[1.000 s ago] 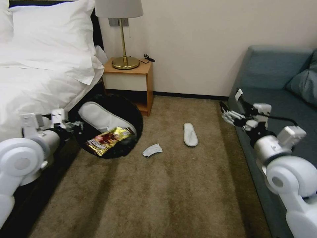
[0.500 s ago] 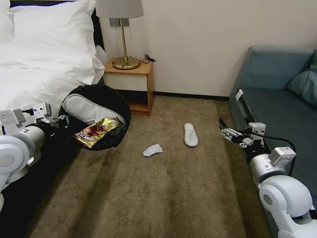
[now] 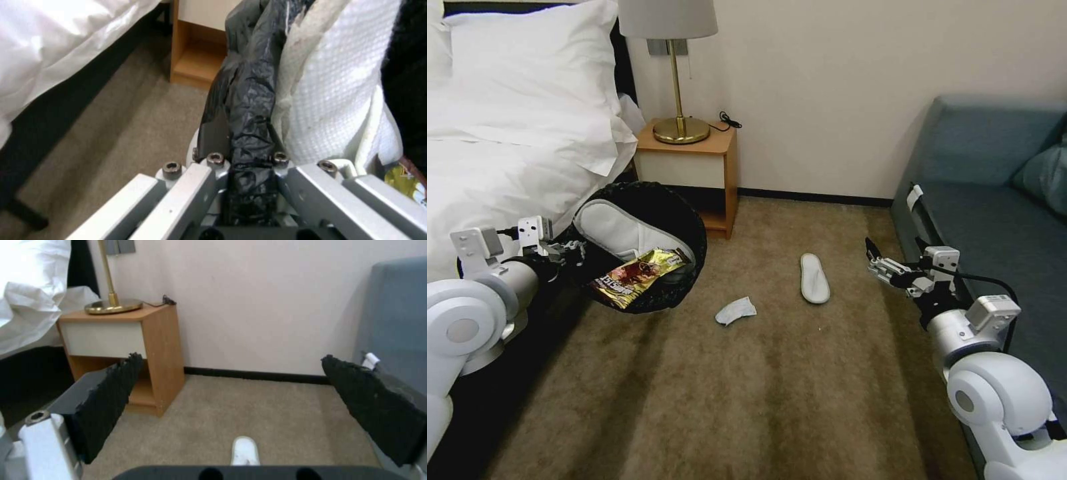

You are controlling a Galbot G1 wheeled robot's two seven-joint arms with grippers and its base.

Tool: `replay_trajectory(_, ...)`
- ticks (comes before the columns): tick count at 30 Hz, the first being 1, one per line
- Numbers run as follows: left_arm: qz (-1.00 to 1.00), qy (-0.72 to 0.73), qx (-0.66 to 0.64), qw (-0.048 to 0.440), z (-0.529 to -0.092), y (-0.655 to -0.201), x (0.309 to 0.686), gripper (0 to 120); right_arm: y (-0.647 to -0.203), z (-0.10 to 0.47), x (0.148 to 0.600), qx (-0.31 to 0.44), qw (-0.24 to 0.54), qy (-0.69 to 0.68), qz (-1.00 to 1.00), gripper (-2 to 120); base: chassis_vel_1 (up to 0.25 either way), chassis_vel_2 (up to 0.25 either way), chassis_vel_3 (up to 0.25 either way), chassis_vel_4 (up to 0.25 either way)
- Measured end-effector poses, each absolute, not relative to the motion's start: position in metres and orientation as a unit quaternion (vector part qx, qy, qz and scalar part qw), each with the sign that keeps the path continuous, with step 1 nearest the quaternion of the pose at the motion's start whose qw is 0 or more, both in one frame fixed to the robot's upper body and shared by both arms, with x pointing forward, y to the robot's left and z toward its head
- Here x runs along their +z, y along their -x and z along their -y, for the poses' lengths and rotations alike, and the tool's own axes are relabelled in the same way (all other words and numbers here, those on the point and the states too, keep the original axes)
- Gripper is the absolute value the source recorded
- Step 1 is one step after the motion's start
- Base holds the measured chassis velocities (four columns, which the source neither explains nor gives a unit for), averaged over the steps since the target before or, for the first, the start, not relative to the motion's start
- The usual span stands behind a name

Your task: Pick up the trash bin, then pick up the garbage on the floor and place it into the trash bin.

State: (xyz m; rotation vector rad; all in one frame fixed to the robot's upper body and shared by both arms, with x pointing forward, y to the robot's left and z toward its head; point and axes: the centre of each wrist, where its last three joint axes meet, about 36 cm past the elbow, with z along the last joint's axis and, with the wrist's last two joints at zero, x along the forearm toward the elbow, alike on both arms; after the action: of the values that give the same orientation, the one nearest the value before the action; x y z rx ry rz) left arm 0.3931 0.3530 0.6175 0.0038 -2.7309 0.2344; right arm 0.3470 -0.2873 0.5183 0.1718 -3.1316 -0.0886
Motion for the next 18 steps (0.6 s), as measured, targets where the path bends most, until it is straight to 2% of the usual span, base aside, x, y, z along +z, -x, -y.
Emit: replay_trajectory(18,0.976,0.003,0.082,0.203,-0.3499,-0.3925,0.6149,3,-0.3516,0.2802,0.5147,-0.037,0.005,-0.063,0.997,100,-0.137,0.144,0.138,-0.139)
